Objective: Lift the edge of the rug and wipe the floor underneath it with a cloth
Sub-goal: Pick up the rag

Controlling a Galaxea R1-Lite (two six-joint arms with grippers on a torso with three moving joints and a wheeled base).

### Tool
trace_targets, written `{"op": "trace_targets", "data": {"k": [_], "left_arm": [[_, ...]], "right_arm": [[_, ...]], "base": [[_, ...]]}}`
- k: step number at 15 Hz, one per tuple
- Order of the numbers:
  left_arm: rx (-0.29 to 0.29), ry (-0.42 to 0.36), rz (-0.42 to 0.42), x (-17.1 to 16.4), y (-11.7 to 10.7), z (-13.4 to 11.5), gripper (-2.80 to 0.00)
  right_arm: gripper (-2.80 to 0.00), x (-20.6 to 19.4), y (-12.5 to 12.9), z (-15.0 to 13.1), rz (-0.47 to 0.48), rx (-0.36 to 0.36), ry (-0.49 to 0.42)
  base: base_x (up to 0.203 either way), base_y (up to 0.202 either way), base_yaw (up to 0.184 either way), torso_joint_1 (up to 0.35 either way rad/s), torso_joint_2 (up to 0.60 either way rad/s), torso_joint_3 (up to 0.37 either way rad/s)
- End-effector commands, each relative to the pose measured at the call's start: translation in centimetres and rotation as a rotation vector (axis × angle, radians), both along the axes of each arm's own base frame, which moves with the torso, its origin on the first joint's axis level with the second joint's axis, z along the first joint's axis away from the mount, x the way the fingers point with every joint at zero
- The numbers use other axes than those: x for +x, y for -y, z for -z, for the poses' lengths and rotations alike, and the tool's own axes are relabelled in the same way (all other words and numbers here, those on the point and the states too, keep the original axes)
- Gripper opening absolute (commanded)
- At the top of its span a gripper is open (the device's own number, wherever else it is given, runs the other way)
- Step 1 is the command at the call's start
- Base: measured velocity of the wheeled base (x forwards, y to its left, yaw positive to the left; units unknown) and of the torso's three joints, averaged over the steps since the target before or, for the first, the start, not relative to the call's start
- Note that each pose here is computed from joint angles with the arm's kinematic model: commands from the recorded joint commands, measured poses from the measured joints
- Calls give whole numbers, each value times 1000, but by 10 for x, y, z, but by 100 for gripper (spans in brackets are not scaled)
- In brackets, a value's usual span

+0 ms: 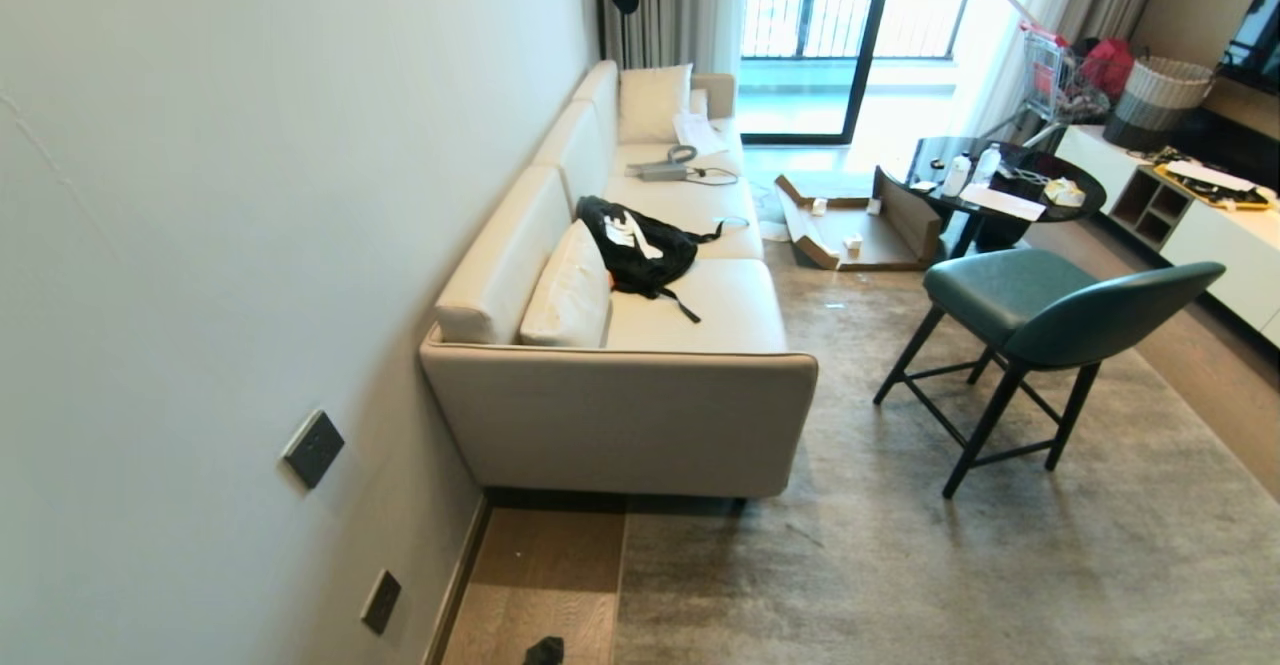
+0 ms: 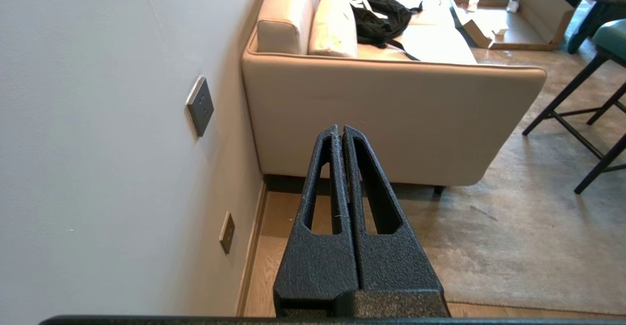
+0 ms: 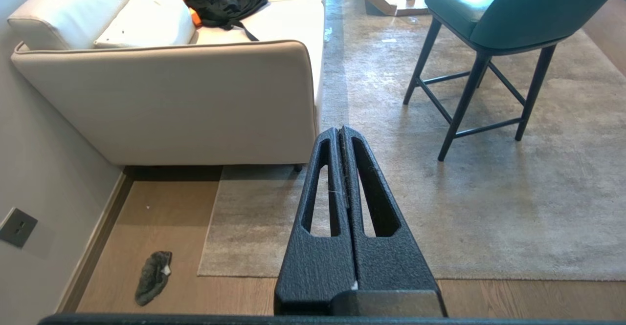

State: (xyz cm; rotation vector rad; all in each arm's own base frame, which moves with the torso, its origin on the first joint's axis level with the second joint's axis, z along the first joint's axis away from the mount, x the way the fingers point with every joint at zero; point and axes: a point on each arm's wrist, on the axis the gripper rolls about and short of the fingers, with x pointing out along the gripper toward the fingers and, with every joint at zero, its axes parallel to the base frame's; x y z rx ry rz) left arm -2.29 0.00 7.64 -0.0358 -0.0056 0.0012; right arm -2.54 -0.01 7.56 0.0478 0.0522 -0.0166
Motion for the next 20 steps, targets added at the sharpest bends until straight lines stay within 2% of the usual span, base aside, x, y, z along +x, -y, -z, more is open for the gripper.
{"op": "trace_targets", "data": {"k": [1,20], "left_arm": [[-1,1,0,0,0,0,-280],[0,1,0,0,0,0,-280]], "right_arm": [[-280,0,0,0,0,1,-1],[-280,0,0,0,2,3,-1]], "base": [[0,0,0,-63,75,80],[0,0,0,-116,283,162]]}}
